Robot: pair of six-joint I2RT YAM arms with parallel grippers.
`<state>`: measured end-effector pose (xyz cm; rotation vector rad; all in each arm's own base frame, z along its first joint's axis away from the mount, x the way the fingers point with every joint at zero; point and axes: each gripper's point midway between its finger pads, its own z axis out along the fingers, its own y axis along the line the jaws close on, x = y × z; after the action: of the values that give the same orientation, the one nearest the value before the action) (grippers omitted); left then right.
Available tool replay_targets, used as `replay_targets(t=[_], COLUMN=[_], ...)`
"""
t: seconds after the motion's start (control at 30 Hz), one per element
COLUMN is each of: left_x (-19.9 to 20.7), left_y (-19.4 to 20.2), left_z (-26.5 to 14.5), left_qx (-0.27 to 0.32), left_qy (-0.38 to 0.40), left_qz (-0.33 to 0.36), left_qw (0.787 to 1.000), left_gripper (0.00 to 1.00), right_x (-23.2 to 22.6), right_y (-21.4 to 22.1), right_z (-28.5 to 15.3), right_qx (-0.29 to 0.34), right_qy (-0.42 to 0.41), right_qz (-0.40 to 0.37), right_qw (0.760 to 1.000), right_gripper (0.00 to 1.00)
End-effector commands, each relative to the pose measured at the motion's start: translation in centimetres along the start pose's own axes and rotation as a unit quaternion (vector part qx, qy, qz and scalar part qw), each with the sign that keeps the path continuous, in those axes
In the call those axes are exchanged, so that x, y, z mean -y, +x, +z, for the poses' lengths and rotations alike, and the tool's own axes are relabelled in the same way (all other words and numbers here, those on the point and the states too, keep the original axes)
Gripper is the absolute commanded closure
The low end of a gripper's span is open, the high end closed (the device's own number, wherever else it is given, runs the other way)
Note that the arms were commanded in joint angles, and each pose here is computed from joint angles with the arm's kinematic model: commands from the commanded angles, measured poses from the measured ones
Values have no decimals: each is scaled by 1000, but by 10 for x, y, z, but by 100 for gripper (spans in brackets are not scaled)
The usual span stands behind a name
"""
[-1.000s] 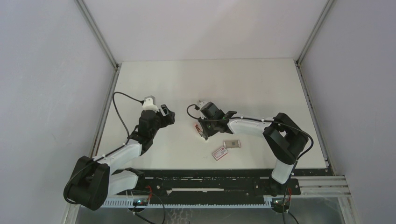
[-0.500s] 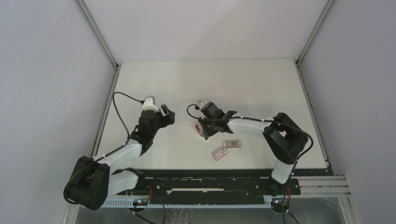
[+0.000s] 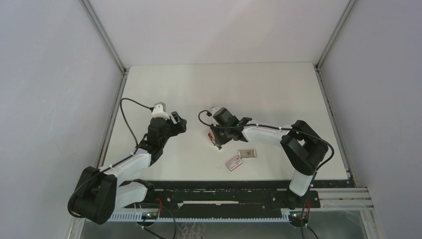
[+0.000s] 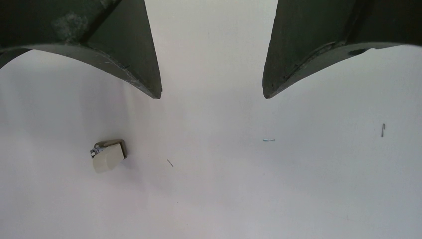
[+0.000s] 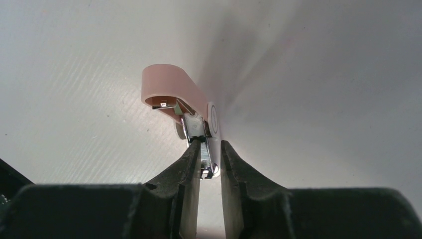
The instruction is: Load the staples into the stapler
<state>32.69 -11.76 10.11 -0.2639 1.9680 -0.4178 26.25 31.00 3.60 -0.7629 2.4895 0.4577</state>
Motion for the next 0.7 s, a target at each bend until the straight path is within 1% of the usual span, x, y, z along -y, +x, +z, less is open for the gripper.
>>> replay_targets(t=[0.0, 0.3, 0.4, 0.57, 0.67], left_x=[7, 6, 6, 6, 5], left_y=[-8, -9, -9, -10, -13], left_z=[1, 1, 1, 0, -3], left_qx=[11, 12, 13, 15, 22], left_qy=[12, 10, 10, 10, 9], left_qz=[-9, -9, -10, -10, -10], left_qw=[1000, 1000, 1000, 1000, 1000], left_gripper=[21, 21, 21, 21, 21], right_x=[-11, -6, -6, -10, -12], right_y=[-21, -3, -1, -12, -26], right_z=[-4, 9, 10, 1, -15], right_qx=[27, -7, -9, 9, 35], right_qy=[-15, -7, -5, -13, -16], right_qz=[2, 6, 8, 8, 6], right_qw=[1000, 1000, 1000, 1000, 999], right_gripper=[80, 80, 80, 80, 79])
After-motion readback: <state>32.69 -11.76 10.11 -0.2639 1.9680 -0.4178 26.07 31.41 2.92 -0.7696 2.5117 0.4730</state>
